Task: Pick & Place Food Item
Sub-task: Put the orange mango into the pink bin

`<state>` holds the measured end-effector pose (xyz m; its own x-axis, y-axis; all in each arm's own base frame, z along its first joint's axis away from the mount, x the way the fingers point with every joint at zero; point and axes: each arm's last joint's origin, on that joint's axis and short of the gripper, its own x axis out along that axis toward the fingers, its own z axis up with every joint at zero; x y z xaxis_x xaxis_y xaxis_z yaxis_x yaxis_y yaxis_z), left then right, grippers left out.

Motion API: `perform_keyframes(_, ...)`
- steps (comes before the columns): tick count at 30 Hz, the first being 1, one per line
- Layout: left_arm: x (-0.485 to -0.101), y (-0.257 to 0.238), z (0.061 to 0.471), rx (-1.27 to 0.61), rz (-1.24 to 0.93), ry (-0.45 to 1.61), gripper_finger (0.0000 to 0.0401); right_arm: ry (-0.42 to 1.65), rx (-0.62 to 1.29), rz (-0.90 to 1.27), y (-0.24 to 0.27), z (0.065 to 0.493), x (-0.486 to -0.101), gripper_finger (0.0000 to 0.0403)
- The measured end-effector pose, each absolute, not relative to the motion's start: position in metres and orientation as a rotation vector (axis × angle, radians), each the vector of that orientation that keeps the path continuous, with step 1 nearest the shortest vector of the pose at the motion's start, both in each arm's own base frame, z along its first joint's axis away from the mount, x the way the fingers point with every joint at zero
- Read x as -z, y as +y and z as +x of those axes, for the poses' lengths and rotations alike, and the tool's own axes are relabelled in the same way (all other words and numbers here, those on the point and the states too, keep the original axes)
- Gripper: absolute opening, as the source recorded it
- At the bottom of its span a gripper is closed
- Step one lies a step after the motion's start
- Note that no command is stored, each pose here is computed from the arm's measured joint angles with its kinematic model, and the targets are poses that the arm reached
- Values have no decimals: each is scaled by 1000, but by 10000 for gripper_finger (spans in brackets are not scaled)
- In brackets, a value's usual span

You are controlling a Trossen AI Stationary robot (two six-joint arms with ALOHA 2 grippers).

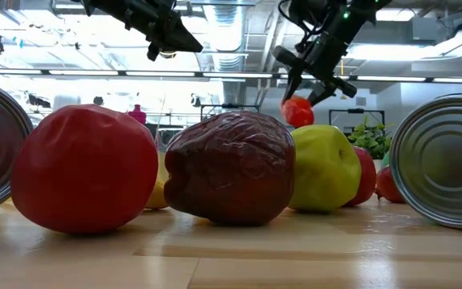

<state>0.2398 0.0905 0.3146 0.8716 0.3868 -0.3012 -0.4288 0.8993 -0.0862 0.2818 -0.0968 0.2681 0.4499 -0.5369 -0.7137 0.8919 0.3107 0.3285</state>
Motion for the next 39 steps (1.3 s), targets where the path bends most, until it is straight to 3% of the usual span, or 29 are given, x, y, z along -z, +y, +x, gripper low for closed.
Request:
perform_keyframes(6, -315, 91, 240, -428, -152, 283, 1, 566, 1036, 729, -116, 280, -262, 187)
perform_keyframes(13, -315, 90, 240, -427, -152, 282, 1, 707, 1068, 658, -133, 292, -227, 187)
perform_keyframes(23, -315, 90, 240, -427, -152, 282, 1, 757, 1071, 612, -150, 305, -197, 189)
perform_keyframes(34, -315, 91, 240, -427, -152, 282, 1, 753, 1018, 619, -155, 307, -197, 259)
perform_keyframes(39, -315, 91, 240, -427, -152, 282, 1, 762, 982, 649, -156, 306, -196, 269)
